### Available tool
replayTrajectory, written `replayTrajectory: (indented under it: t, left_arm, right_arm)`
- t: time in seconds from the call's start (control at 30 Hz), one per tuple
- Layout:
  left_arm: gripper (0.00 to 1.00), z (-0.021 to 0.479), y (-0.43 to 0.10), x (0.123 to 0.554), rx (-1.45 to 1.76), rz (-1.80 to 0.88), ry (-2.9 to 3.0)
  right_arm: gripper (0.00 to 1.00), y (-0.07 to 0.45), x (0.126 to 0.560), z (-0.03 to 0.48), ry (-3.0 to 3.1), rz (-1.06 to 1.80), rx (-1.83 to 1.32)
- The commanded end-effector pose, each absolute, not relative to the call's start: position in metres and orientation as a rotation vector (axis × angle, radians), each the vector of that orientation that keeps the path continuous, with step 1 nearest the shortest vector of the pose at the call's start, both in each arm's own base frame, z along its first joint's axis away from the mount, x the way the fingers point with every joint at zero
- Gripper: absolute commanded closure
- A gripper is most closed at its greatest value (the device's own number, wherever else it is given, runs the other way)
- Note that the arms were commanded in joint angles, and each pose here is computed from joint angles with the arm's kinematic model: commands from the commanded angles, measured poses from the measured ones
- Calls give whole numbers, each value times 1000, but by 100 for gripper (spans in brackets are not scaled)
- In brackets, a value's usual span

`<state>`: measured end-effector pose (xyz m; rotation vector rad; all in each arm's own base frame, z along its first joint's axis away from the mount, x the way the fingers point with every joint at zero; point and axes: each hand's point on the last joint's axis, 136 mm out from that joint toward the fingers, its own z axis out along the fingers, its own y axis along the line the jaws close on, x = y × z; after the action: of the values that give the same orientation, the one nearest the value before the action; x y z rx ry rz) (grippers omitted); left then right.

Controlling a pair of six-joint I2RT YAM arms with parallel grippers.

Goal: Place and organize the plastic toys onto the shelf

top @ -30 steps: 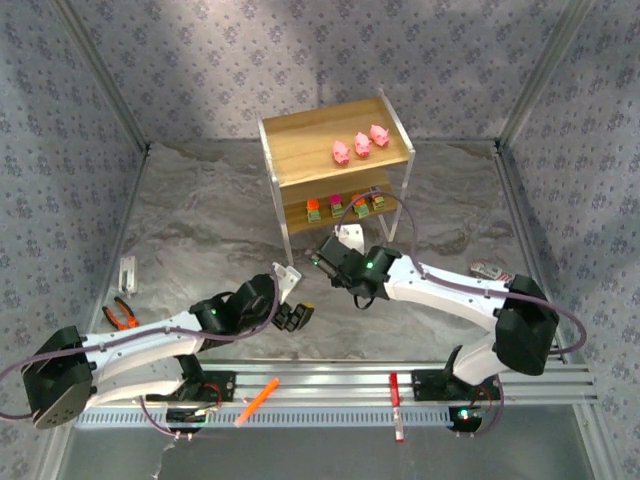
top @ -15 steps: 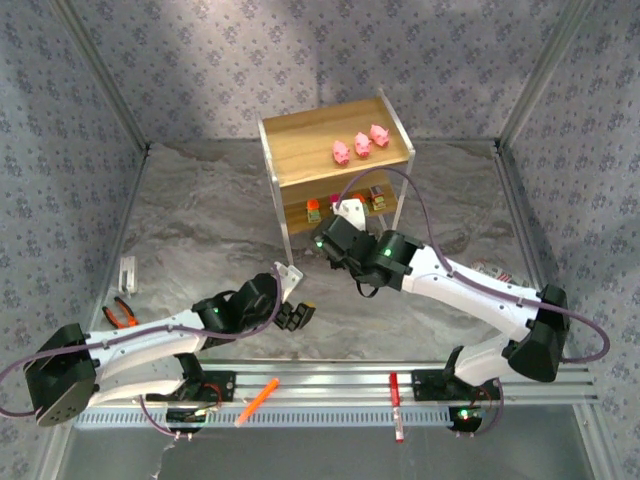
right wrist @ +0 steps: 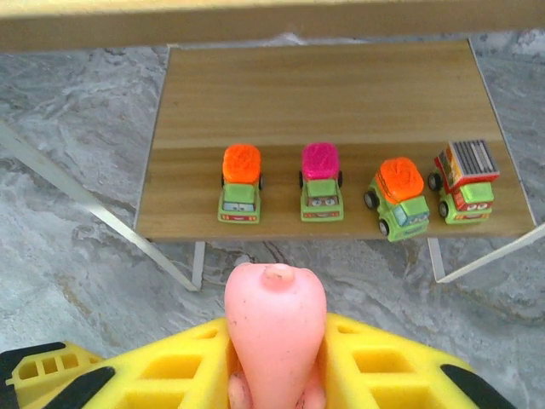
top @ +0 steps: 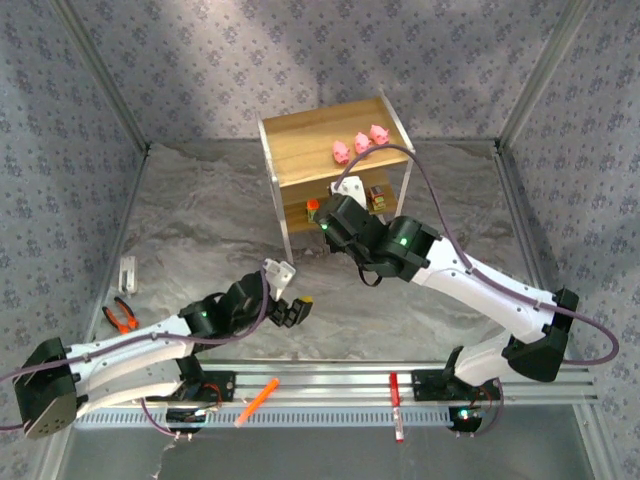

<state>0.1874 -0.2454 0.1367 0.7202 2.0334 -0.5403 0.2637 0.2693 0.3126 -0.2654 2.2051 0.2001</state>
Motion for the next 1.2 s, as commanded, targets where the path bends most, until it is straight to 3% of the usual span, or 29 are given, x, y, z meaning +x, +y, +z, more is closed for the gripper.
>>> replayTrajectory:
  t: [0.0,1.17]
  left_arm:
    - [11,143,-236,190,667,-527,2004]
    - [11,162,-174,207,382,-397,1953]
  right_arm:
    - [71,266,264,323,2184,150,-302]
    - [70,311,298,397,2060,213,-394]
